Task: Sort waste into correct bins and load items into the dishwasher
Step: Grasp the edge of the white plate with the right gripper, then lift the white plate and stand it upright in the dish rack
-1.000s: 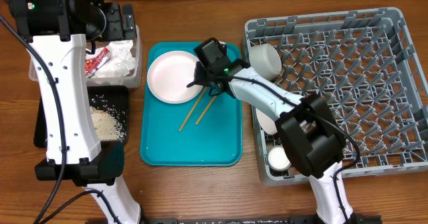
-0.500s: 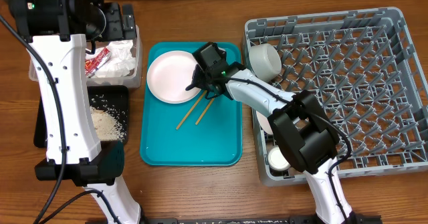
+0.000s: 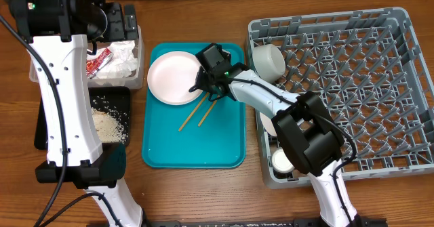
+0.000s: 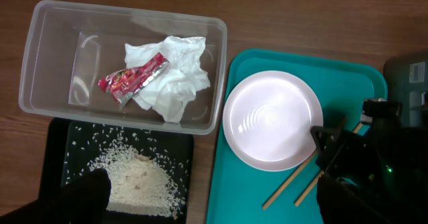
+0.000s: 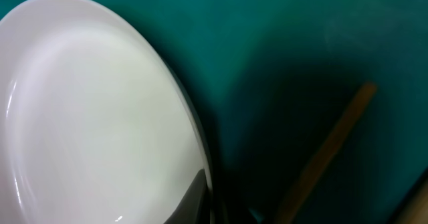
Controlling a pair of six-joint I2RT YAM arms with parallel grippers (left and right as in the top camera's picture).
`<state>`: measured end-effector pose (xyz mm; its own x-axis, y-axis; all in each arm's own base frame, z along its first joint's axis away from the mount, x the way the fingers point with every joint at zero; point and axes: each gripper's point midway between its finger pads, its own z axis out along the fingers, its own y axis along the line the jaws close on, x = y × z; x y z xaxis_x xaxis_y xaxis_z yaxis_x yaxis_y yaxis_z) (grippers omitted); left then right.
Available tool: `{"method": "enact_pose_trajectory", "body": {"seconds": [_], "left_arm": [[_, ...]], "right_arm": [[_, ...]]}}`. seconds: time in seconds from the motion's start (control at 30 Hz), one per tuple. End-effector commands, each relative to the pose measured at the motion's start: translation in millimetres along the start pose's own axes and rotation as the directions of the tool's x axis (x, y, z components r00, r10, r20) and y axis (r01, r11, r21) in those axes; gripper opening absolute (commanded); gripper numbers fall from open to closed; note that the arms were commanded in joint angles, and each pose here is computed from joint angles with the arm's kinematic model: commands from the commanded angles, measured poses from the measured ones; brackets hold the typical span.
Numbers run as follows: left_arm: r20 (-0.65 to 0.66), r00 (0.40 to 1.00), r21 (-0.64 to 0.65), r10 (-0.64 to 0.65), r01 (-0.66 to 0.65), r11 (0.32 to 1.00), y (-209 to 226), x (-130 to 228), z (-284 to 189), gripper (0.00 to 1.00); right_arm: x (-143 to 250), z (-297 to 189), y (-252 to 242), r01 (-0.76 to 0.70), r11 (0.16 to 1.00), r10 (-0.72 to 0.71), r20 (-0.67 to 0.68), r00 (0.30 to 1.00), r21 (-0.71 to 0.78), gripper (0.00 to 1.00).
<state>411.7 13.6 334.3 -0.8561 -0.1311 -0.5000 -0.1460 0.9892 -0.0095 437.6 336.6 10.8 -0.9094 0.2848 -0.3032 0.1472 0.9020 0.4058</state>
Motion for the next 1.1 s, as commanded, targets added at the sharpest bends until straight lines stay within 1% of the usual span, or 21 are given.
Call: {"method": "enact_pose_trajectory", "body": {"seconds": [0.0,0.13,0.23,0.3,0.43,0.57,0.67,0.73,0.8,0.83,0.9,1.07], "left_arm": [[0.022,1.0,-0.008,-0.016,0.016,1.0,3.8,-2.3,-6.7,1.0],[0.022,1.0,-0.008,-0.016,0.016,1.0,3.9,-2.3,-6.7,1.0],[0.022,1.0,-0.008,-0.016,0.016,1.0,3.8,-2.3,-6.7,1.0],[0.022,1.0,-0.008,-0.016,0.016,1.0,3.8,-2.3,-6.7,1.0],[0.022,1.0,-0.008,-0.016,0.016,1.0,3.8,-2.3,-6.7,1.0],[0.022,1.0,-0.008,-0.016,0.016,1.0,3.9,-2.3,-6.7,1.0],[0.022,1.0,-0.009,-0.016,0.016,1.0,3.9,-2.3,-6.7,1.0],[0.022,1.0,-0.008,-0.016,0.016,1.0,3.8,-2.3,-6.7,1.0],[0.022,1.0,-0.008,-0.016,0.016,1.0,3.9,-2.3,-6.7,1.0],[0.022,1.0,-0.008,-0.016,0.016,1.0,3.8,-2.3,-6.7,1.0],[0.022,1.0,-0.008,-0.016,0.016,1.0,3.8,-2.3,-6.7,1.0],[0.022,1.0,-0.008,-0.016,0.016,1.0,3.8,-2.3,-6.7,1.0]], "right_arm": [[-10.4,-12.5,7.6,-0.008,1.0,0.008,0.02,1.0,-0.013,0.04],[-30.4,-47.7,9.5,0.019,1.0,-0.021,0.107,0.994,0.022,0.04],[-48.3,-91.4,6.4,0.107,0.99,-0.122,0.187,0.975,0.091,0.04],[-59.1,-117.9,1.9,0.131,0.981,-0.162,0.237,0.958,0.141,0.04],[-86.5,-188.4,-17.4,0.109,0.952,-0.218,0.382,0.898,0.287,0.04],[-109.0,-265.4,-44.8,0.02,0.897,-0.276,0.524,0.806,0.441,0.04],[-120.7,-327.2,-71.5,-0.061,0.801,-0.381,0.586,0.715,0.596,0.04],[-125.6,-367.9,-91.5,-0.152,0.701,-0.458,0.604,0.652,0.696,0.04],[-128.7,-394.5,-108.0,-0.226,0.6,-0.522,0.59,0.616,0.767,0.04],[-129.8,-401.6,-114.5,-0.245,0.561,-0.543,0.575,0.612,0.791,0.04],[-131.8,-405.3,-130.9,-0.253,0.486,-0.57,0.523,0.633,0.836,0.04],[-133.6,-389.5,-174.1,-0.251,0.373,-0.565,0.434,0.702,0.893,0.04]]}}
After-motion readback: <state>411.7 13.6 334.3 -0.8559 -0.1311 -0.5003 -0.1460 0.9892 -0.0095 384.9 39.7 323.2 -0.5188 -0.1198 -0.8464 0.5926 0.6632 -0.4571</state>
